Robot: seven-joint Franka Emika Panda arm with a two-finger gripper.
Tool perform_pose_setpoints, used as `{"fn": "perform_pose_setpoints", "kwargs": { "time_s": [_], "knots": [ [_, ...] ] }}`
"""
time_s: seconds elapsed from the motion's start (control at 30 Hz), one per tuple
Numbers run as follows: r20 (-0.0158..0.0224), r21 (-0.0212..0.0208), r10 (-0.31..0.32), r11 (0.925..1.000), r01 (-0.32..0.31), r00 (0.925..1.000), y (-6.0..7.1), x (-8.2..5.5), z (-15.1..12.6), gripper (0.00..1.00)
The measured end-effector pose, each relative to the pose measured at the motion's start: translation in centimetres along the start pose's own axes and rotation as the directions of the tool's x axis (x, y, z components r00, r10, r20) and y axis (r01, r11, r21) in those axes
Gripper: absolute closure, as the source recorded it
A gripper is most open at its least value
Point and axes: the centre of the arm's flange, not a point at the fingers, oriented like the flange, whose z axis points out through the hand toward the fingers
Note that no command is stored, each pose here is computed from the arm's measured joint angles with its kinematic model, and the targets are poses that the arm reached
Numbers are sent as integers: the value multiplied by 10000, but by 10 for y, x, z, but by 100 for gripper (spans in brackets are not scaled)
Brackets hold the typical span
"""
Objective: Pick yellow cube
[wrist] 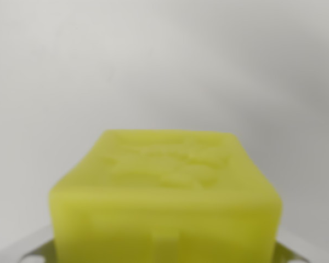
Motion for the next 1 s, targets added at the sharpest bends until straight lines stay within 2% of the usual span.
{"fn": "perform_pose_setpoints", "kwargs": {
  "time_s": [1.0],
  "knots": [
    [-6,2,1,10000,-1,10000,0,0,-71,100]
  ]
}}
